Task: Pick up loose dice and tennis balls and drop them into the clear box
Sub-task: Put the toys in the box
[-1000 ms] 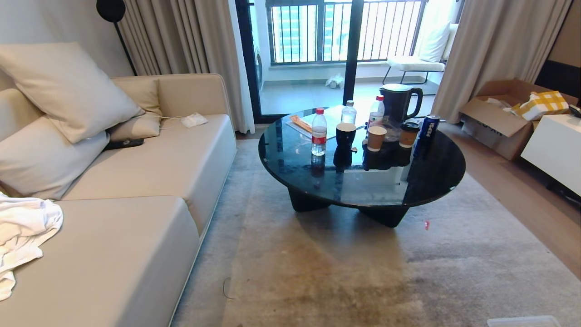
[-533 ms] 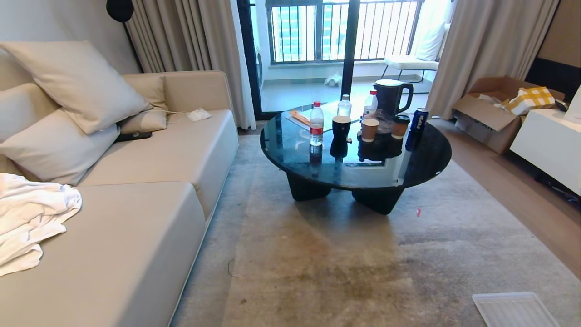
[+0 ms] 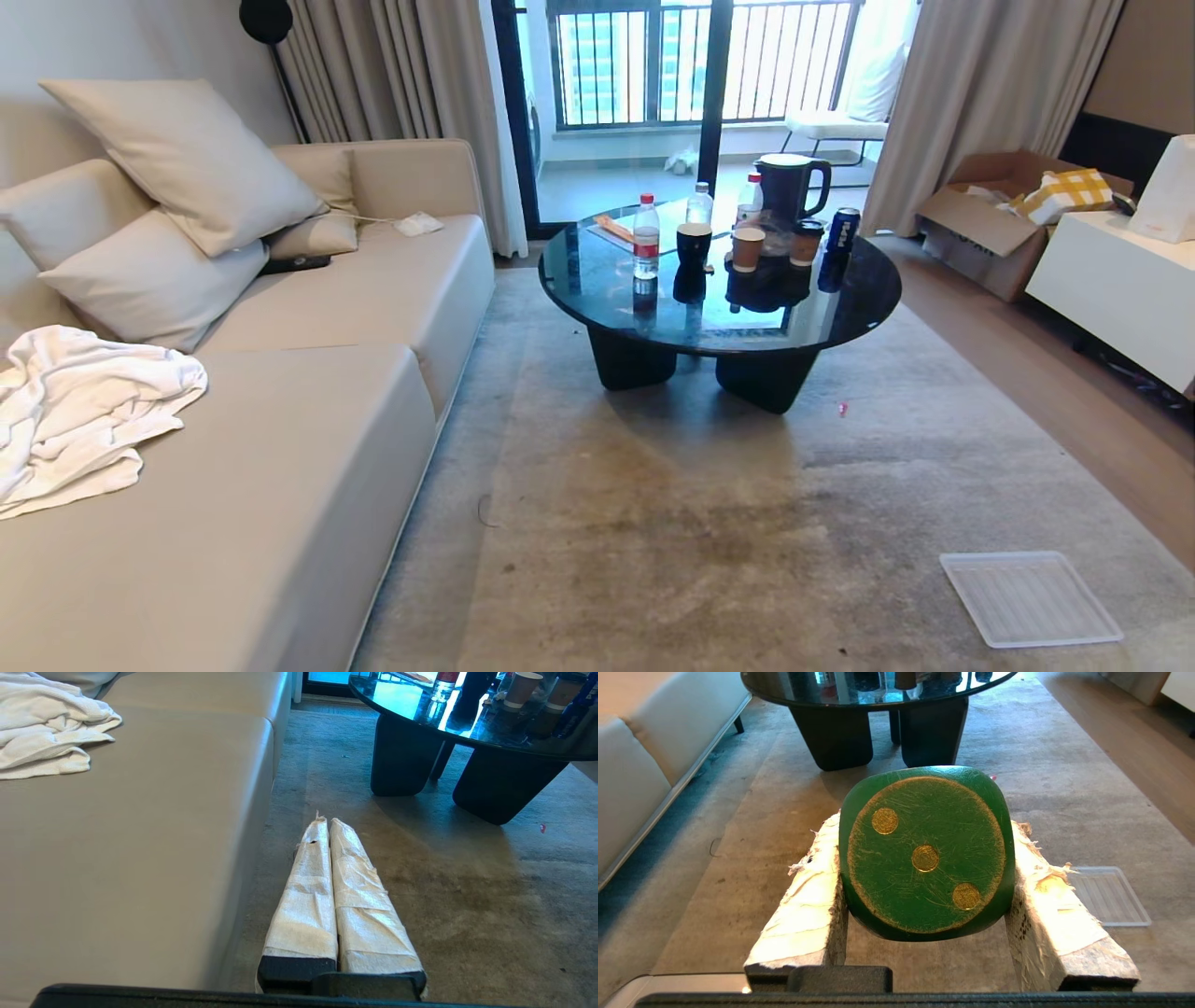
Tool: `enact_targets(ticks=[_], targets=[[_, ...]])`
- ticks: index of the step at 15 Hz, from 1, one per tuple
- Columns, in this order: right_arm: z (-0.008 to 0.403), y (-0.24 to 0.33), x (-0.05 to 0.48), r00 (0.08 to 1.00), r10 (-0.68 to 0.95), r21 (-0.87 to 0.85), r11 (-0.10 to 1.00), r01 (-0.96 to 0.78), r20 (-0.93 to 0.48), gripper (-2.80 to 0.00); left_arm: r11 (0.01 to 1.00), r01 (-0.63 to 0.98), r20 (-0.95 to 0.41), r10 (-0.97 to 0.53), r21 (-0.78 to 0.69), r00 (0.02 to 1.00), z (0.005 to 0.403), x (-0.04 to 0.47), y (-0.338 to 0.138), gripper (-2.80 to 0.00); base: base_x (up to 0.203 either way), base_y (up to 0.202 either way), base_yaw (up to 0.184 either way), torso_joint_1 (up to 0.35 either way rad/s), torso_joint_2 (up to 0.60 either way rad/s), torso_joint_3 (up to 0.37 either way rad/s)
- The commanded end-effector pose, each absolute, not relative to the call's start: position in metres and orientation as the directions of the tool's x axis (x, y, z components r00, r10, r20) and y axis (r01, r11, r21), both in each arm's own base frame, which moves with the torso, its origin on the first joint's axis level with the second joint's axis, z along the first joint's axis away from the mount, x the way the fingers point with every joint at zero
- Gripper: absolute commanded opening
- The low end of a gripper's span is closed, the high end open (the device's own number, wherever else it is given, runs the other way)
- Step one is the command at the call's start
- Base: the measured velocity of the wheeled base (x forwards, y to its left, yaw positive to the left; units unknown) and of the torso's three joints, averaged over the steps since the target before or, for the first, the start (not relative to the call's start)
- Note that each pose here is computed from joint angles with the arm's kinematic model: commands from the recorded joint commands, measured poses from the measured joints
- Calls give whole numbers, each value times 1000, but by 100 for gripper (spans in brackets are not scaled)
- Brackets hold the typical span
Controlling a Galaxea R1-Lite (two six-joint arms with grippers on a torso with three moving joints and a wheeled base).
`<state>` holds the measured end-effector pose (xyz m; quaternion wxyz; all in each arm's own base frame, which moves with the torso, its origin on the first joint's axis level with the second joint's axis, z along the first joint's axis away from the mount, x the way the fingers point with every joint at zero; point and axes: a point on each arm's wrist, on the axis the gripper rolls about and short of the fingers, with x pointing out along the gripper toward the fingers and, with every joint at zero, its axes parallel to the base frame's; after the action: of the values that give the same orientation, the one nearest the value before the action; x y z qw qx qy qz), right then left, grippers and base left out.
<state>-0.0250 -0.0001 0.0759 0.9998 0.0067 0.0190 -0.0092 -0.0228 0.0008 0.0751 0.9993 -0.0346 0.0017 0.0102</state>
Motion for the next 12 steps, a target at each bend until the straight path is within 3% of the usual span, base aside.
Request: enact_targets(ticks=[1, 3, 12], targets=[[76, 0, -25, 999, -18, 13, 1000, 19, -38, -280, 998, -19, -5, 19, -61, 1000, 75, -23, 1, -280, -183, 0, 0, 2, 3, 6], [76, 0, -25, 999, -18, 13, 1000, 19, -39, -280, 998, -14, -6, 14, -61, 1000, 75, -23, 1, -280, -142, 0, -1, 3, 1, 2], [76, 0, -25, 999, -18, 12, 1000, 19, -38, -280, 998, -19, -6, 18, -62, 1000, 75, -23, 1, -280, 0, 0, 0, 0, 0, 0]])
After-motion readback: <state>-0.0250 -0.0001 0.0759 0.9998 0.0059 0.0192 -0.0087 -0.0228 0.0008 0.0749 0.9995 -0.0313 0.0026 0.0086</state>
